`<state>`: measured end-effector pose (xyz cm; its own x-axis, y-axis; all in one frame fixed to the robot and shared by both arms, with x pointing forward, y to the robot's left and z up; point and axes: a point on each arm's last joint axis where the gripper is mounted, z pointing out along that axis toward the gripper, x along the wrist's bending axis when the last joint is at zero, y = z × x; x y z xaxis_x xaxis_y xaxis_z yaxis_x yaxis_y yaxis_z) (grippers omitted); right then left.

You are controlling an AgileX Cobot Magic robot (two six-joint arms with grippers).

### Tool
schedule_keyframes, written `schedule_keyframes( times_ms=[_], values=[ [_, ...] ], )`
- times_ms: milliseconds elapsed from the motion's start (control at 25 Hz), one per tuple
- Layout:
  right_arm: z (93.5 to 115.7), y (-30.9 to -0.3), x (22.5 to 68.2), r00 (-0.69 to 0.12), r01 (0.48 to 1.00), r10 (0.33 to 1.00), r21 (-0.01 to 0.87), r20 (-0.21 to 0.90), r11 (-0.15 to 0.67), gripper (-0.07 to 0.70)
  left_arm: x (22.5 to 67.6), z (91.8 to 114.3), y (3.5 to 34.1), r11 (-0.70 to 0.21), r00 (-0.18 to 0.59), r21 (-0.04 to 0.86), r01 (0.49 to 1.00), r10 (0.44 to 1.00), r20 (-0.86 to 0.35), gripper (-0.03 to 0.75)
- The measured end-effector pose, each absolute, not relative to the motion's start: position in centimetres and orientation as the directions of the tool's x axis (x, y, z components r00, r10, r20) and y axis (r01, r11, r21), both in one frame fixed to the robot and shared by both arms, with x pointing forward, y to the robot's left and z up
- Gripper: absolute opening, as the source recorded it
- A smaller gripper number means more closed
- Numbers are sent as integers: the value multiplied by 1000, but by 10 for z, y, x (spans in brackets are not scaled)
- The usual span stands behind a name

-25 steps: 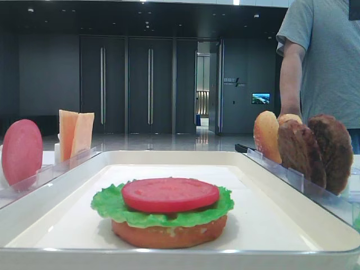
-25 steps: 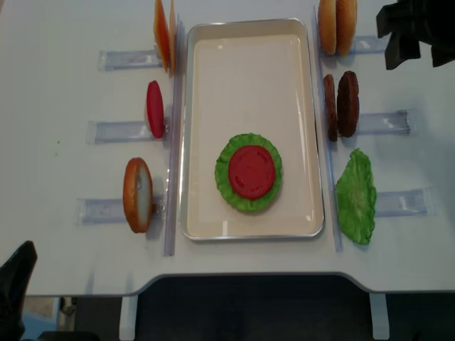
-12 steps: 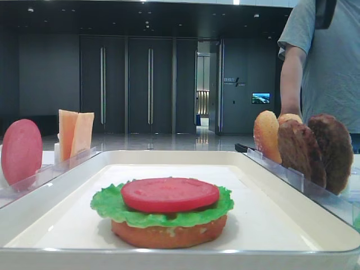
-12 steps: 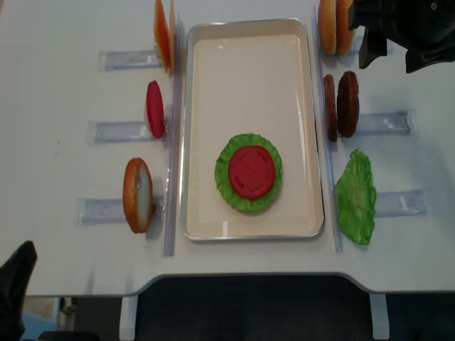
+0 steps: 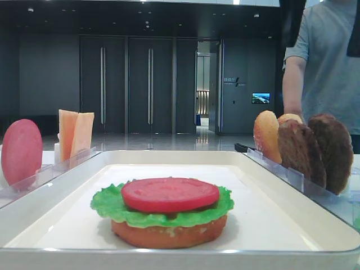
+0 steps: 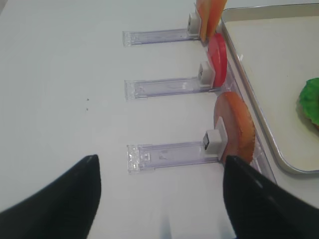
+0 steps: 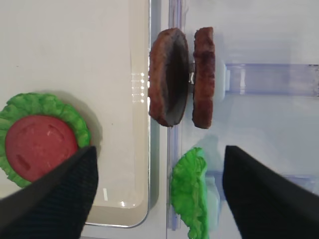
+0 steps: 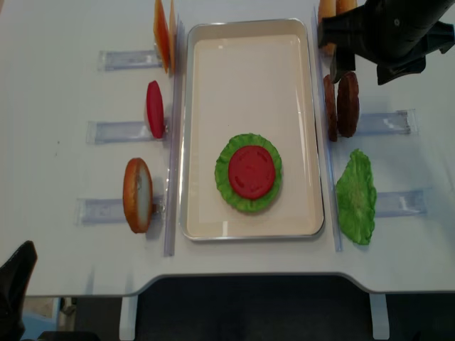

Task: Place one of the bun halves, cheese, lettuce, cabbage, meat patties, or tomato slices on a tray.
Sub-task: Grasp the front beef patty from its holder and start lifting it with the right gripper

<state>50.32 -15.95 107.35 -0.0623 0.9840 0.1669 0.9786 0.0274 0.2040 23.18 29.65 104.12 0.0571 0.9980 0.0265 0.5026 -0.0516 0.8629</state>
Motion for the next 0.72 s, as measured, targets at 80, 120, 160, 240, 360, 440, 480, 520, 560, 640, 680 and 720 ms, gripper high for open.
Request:
schedule_keyframes(
  times_ms=[80,120,160,240,360,440,480,520,560,640,680,720],
  values=[
    [1068,-153,505,-65,982,985,186,161,34,507,232,1041,296,-53,58,863,503,998,27,578],
    [1066,-150,507,-65,983,985,180,160,36,507,232,1041,296,-53,58,863,503,998,27,578],
    [1066,-147,508,-69,983,985,178,157,40,507,232,1041,296,-53,58,863,503,998,27,578],
    [1066,-139,510,-77,982,986,183,146,49,507,232,1041,296,-52,58,863,503,998,27,578],
    [1068,-127,513,-97,978,988,194,122,73,507,232,1041,296,-52,58,863,503,998,27,578],
    [1068,-121,514,-101,978,988,196,113,77,507,232,1041,296,-52,58,863,503,998,27,578],
    [1068,-119,516,-100,978,989,194,108,78,507,232,1041,296,-52,58,863,503,998,27,578],
    [1067,-118,517,-99,978,990,194,102,78,507,232,1041,296,-52,58,863,503,998,27,578],
    [1065,-117,518,-96,979,990,188,100,76,507,232,1041,296,-52,58,863,503,998,27,578],
    [1061,-116,520,-93,981,991,178,95,75,507,232,1041,296,-52,58,863,503,998,27,578],
    [1060,-116,521,-94,981,992,180,83,78,507,232,1041,296,-52,58,863,503,998,27,578],
    [1058,-116,522,-93,981,993,180,72,79,507,232,1041,296,-52,58,863,503,998,27,578]
  ],
)
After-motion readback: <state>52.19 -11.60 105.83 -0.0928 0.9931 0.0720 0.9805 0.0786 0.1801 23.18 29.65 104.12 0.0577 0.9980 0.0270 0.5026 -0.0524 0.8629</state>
